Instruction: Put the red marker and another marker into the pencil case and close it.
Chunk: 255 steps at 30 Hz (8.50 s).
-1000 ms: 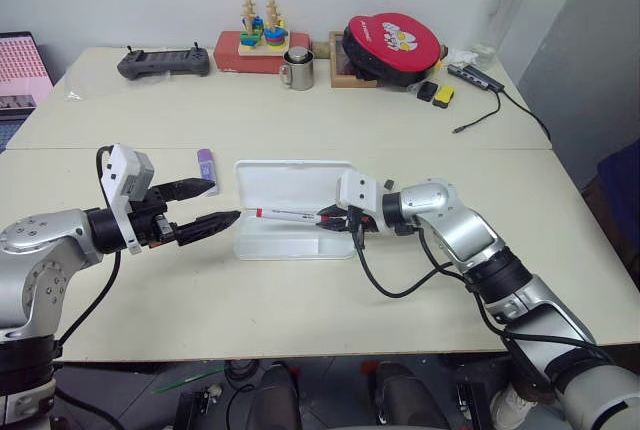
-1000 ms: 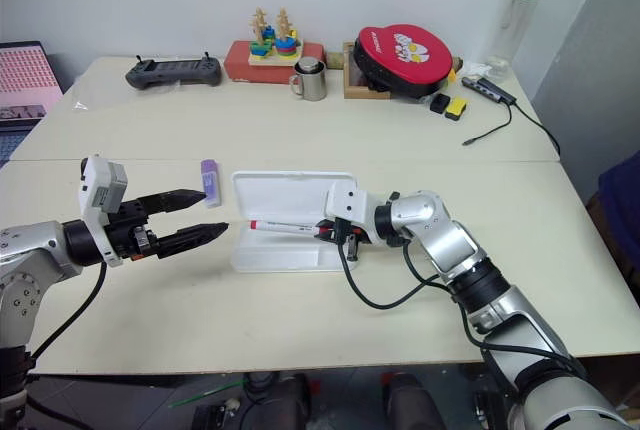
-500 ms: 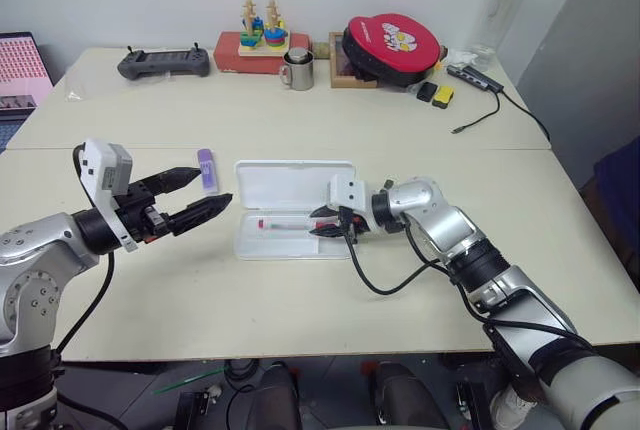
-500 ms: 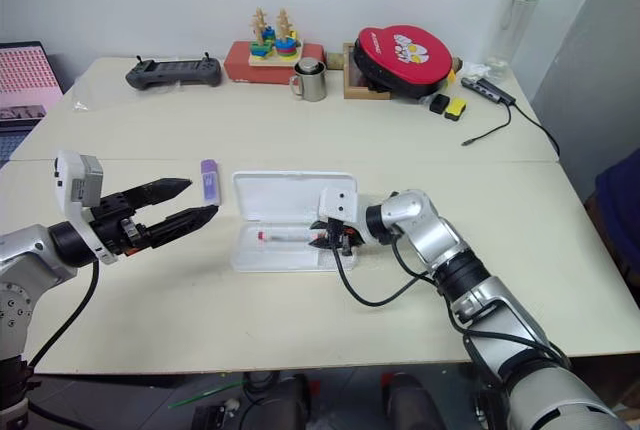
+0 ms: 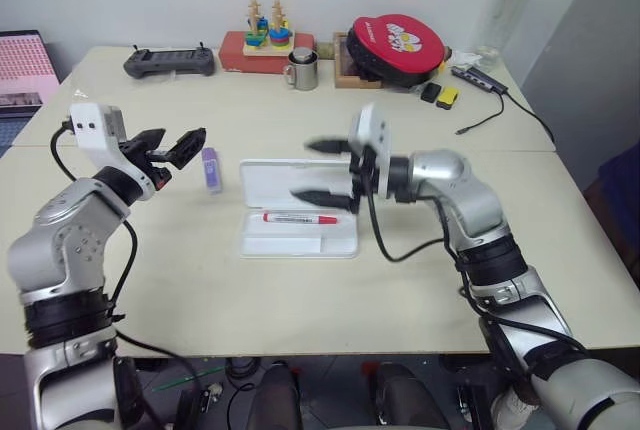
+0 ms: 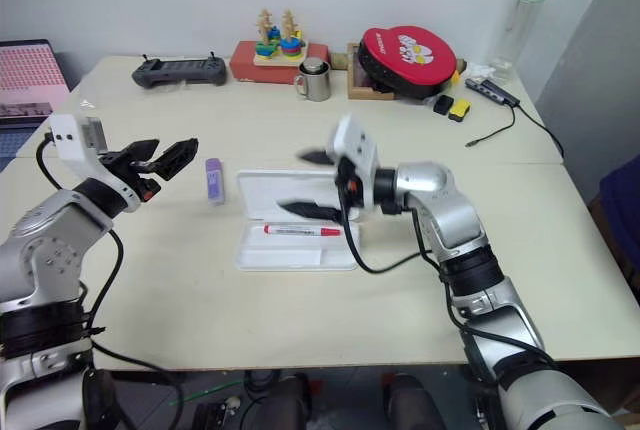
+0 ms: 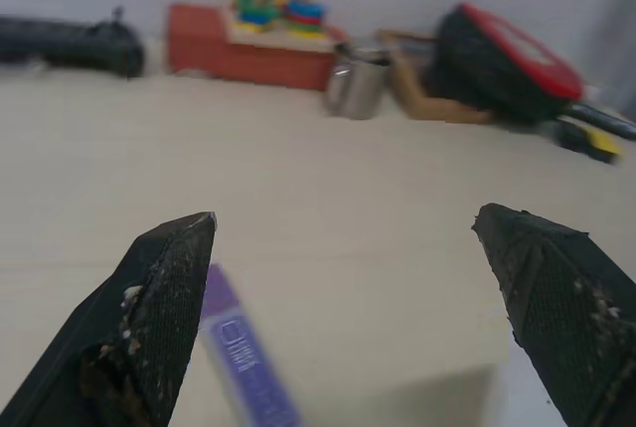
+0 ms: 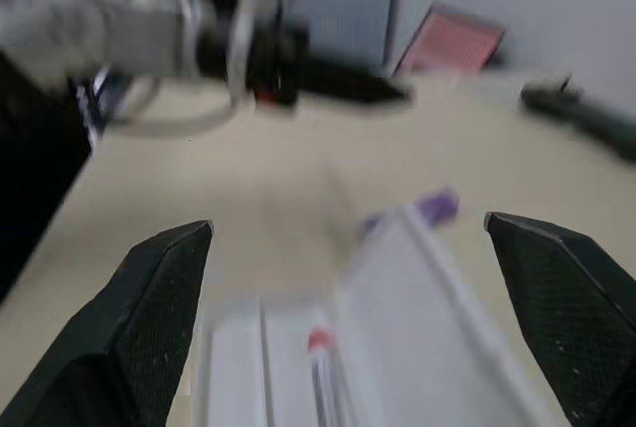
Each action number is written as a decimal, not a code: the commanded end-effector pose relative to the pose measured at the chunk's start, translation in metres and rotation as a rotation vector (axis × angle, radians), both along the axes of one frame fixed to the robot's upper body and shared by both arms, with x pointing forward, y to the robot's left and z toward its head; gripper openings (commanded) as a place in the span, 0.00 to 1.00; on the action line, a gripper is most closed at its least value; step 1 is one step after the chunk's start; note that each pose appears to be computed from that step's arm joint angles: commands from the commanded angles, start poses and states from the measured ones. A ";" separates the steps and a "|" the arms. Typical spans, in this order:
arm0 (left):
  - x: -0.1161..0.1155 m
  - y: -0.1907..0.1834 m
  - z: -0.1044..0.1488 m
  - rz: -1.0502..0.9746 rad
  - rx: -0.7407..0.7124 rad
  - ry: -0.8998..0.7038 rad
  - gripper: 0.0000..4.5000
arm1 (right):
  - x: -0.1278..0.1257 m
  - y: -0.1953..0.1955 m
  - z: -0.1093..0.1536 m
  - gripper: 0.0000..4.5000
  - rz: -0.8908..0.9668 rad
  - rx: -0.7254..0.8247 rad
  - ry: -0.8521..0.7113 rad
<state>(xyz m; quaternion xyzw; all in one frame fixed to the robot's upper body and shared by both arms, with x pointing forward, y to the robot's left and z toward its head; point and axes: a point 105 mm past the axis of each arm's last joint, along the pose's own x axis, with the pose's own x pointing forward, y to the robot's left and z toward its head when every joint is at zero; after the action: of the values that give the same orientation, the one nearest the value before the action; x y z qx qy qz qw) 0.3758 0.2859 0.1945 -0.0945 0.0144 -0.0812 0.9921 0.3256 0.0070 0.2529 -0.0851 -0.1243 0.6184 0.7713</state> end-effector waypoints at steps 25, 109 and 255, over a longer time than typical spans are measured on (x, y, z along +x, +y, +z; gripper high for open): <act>0.043 -0.012 -0.098 0.062 0.203 0.395 0.81 | -0.008 -0.025 0.030 1.00 -0.204 0.062 -0.072; -0.046 -0.154 -0.004 -1.234 0.634 -0.052 0.99 | 0.046 -0.118 -0.072 1.00 -0.859 -0.123 0.289; -0.092 -0.042 0.028 -0.714 0.233 -0.066 1.00 | 0.062 0.008 -0.043 0.00 -0.170 -0.445 0.080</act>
<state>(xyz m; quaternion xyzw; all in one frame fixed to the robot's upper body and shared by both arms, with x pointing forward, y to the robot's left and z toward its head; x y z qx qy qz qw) 0.2846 0.2496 0.2135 0.0162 0.0422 -0.4105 0.9107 0.4008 0.0079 0.1969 -0.2349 0.0739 0.5391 0.8054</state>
